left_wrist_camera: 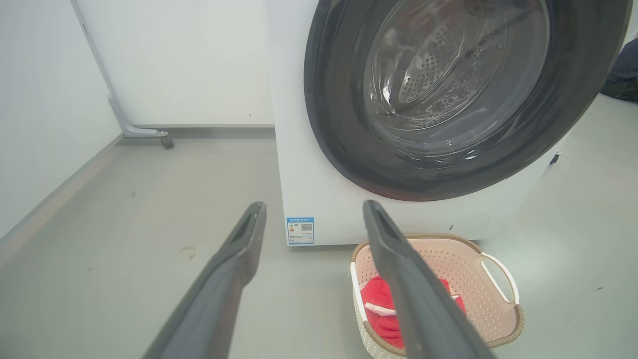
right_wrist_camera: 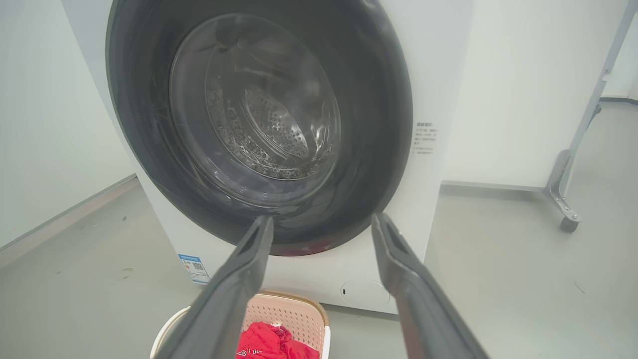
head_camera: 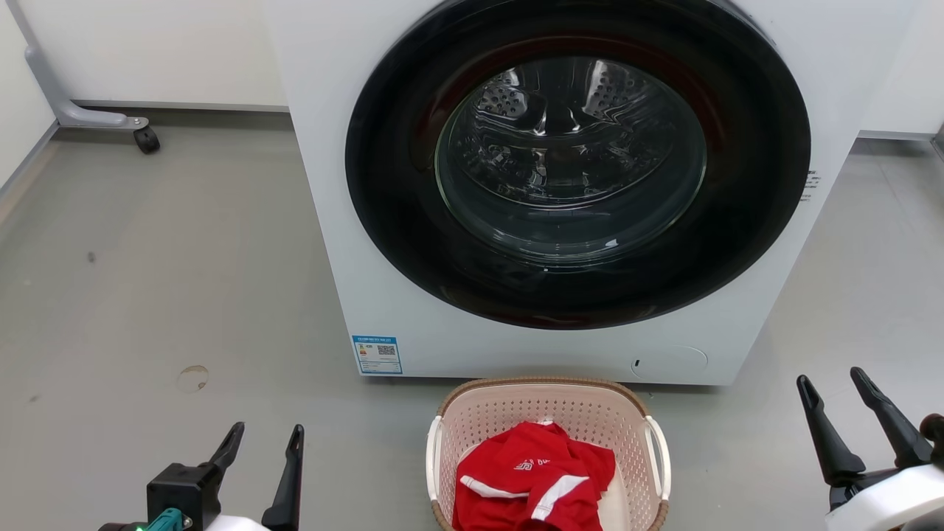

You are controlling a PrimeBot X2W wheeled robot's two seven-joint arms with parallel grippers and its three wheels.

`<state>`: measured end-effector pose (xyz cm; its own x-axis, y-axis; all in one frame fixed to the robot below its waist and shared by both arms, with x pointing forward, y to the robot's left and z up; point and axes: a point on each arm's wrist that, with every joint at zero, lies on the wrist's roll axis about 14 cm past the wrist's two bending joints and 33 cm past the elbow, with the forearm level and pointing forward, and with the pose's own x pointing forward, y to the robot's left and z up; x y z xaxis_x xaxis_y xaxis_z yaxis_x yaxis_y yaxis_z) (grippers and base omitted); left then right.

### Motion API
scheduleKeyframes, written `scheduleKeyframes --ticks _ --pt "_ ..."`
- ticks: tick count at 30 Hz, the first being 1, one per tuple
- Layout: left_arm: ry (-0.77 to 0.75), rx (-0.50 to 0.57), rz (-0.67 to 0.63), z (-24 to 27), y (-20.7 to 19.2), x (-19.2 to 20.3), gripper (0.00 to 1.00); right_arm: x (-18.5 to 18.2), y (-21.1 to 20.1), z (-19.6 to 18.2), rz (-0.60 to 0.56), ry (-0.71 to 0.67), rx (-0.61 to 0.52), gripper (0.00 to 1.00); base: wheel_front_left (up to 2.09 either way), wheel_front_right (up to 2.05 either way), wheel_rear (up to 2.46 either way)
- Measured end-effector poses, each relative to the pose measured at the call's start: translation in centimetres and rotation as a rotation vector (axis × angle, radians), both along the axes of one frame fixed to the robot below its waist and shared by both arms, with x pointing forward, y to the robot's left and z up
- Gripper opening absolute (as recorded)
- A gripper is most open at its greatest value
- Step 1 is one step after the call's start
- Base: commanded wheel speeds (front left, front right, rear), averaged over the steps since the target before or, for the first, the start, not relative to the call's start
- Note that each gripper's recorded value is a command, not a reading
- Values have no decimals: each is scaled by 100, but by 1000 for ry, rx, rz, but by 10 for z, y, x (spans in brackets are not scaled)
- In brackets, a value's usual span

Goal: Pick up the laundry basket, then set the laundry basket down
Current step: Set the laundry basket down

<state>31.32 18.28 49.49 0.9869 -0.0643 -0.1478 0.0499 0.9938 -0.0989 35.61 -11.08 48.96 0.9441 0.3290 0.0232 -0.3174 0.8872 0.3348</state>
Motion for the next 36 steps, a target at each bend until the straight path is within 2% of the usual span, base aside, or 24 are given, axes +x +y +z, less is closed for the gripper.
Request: scheduleKeyframes --ticks 36 --pt "13 -5 2 -3 1 0 100 2 -7 3 -17 -13 -9 100 0 0 0"
